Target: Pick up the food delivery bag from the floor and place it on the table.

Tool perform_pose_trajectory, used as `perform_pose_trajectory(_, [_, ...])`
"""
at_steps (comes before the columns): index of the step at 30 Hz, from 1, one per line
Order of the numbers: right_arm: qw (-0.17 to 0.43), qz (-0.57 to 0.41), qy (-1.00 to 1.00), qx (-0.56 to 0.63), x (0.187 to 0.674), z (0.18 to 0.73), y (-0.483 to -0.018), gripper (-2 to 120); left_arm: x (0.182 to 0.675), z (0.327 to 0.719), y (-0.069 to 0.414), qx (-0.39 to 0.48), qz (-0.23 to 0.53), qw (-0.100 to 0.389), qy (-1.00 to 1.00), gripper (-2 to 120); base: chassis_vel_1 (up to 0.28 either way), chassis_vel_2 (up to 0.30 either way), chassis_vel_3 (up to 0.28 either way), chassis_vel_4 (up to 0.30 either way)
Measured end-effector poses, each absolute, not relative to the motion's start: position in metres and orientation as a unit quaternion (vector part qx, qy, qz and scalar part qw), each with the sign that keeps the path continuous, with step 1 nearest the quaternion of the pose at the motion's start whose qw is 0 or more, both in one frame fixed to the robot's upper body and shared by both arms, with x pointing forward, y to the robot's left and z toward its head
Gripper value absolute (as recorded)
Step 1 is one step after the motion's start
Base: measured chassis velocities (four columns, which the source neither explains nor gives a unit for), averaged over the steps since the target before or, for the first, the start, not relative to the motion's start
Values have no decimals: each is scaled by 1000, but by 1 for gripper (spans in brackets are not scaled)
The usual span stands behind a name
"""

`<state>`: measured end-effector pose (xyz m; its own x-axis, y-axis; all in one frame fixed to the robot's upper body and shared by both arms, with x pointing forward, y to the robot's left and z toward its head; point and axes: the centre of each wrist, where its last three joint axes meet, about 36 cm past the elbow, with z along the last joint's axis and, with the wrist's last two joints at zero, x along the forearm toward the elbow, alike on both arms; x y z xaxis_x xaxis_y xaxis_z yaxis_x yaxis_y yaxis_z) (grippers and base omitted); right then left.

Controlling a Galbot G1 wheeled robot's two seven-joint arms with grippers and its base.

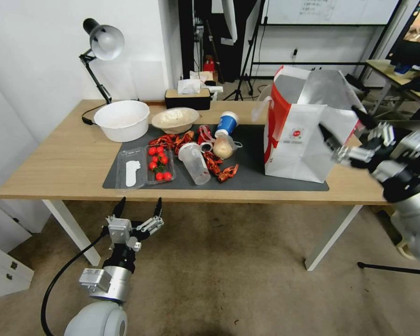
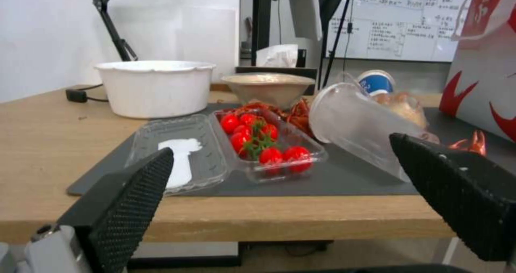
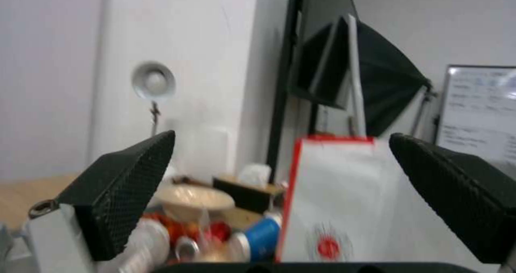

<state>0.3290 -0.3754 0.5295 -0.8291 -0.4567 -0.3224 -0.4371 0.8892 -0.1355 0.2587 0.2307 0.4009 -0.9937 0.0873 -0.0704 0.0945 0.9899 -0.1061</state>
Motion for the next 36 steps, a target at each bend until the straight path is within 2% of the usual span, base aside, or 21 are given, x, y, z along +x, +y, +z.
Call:
perform_pose_trajectory(6, [138,-26,980,-141,294,476,-358,100,260,397,231,45,-56,31,997,100,0,0,0,0])
perform_pose_trajectory(8, [136,-25,981,-136,293,474,-357,100,260,397,231,45,-56,31,997,100,0,0,0,0])
perform_pose_trajectory(10, [111,-22,989,-95,278,447,-347,100,261,396,230,45,-56,30,997,100,0,0,0,0])
perform_pose_trajectory(18, [66,-10,996,-57,261,400,-328,100,261,393,230,43,-57,30,997,100,0,0,0,0])
perform_pose_trajectory(36, [32,-1,999,-34,258,373,-315,100,261,391,231,38,-57,33,997,100,0,0,0,0])
